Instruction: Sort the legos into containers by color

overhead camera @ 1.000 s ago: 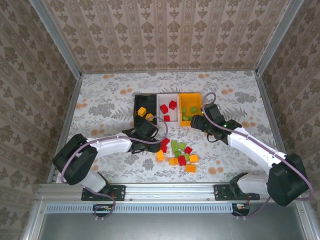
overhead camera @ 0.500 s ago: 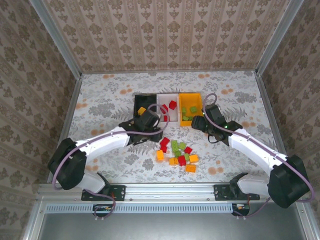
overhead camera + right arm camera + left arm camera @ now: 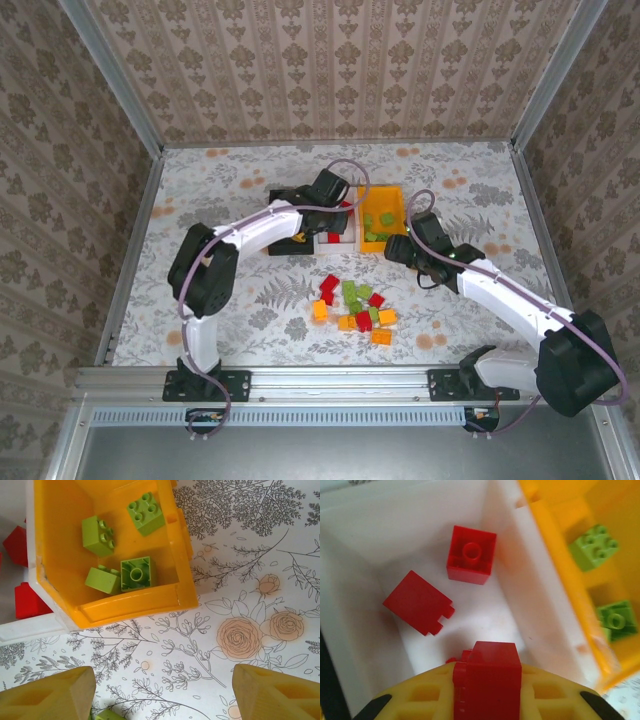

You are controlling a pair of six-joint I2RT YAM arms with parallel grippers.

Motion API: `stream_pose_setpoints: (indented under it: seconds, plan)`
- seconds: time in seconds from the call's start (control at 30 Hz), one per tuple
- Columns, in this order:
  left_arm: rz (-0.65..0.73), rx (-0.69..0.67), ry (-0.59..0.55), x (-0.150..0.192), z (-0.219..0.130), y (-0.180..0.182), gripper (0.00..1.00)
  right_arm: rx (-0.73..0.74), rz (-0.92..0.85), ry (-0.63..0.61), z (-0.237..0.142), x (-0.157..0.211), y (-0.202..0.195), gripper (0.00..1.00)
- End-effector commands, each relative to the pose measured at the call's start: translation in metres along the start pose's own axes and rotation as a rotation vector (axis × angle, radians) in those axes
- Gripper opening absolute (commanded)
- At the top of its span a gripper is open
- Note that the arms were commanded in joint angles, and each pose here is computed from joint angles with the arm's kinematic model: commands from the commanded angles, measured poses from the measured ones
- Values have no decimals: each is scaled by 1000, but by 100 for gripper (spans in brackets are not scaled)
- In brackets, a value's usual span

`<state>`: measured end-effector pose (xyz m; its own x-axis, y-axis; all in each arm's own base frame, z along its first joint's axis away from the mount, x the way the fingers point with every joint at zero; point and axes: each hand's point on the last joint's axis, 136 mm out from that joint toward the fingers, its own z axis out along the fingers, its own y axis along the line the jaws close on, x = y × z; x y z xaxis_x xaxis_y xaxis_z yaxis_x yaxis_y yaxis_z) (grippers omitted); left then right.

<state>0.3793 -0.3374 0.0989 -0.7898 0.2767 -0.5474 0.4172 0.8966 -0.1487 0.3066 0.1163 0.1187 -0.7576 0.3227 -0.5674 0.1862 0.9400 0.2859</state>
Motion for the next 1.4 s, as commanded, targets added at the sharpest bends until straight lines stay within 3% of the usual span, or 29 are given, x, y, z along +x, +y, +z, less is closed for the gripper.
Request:
stream_pose_setpoints:
  seconds: [0.0,0.3,0.43,0.5,0.8,0.97,1.2,1.37]
  plan:
    - [20,-19,-11,-15,-9,3,34,3,-6,7,-3,4,-5,74]
    - [-17,106,-150,-28,-66,-21,77,-73,-60,82,2,21,9,75]
    - [-28,166,-215,-16,-101,-31,88,-144,-154,146,6,41,33,76]
    - [-29,170,-242,-4,-118,-32,99,-164,-213,160,7,51,48,76]
    - [-153,41,-285,91,-158,32,100,-247,-408,204,17,90,124,74]
    - [-226,11,-269,137,-167,60,100,-282,-499,266,21,118,148,65]
    - [-269,-5,-279,153,-172,74,100,-267,-547,328,32,141,154,49]
    - [-275,-5,-272,155,-171,76,100,-251,-582,358,37,153,153,49]
